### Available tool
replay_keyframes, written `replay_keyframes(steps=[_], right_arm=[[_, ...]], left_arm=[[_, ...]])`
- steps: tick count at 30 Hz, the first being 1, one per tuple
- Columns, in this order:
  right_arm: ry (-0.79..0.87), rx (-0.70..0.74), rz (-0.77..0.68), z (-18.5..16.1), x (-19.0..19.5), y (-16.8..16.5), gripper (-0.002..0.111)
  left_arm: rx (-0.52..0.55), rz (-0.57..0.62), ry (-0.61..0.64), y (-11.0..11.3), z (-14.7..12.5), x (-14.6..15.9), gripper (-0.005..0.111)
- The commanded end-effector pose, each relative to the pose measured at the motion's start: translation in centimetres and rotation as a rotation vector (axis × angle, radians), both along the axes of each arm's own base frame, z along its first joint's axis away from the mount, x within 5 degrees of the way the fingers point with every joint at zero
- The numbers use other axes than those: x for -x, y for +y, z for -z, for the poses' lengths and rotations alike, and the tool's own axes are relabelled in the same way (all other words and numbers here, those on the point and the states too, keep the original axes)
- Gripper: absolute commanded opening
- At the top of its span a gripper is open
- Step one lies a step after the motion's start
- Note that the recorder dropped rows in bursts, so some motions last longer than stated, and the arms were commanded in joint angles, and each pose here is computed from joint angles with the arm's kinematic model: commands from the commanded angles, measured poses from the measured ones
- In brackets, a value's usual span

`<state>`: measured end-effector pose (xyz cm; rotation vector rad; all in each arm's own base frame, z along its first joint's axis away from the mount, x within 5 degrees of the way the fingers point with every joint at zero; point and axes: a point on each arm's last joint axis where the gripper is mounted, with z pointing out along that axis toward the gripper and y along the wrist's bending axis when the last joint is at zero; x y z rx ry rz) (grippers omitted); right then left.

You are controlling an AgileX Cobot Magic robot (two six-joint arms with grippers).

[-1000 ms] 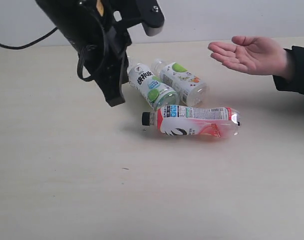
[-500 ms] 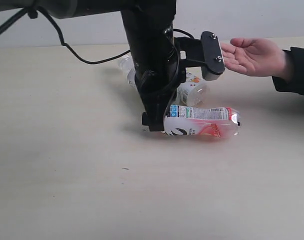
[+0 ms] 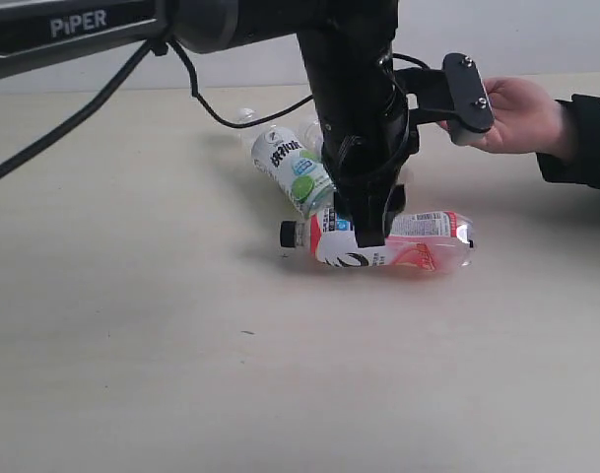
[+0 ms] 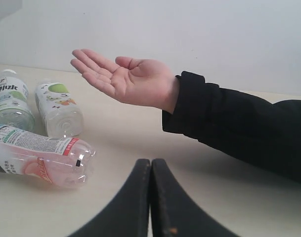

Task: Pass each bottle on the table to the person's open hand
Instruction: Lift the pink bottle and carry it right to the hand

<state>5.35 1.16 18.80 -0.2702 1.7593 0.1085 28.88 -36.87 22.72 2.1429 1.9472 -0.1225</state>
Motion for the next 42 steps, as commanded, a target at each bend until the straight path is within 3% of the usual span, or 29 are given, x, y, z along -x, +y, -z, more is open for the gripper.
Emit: replay_keyframes(steps=[1,13,37,39,42], right_arm=[[-0.013,-0.002,0.002,0.0,0.0,0.0,0.0],[-0.013,-0.002,0.002,0.0,0.0,0.0,0.0],[-0.013,-0.002,0.002,0.0,0.0,0.0,0.0],[-0.013,-0.002,0.002,0.0,0.0,0.0,0.0],[-0.013,-0.002,0.002,0.0,0.0,0.0,0.0]], left_arm=[[0.0,0.004,0.008,-0.6,1.1,-0.2,0.074],[0.091,0.008,-0.078,-2.2,3.4,-1.5,0.073],[-0.014,0.011,-0.027,-2.6,9.9,-2.1,0.069],[-0.033,0.012,-0.011,-2.4,10.0,-2.0,0.052],[-0.048,-0.001,0.007,-2.2,9.6,-1.8,0.015]])
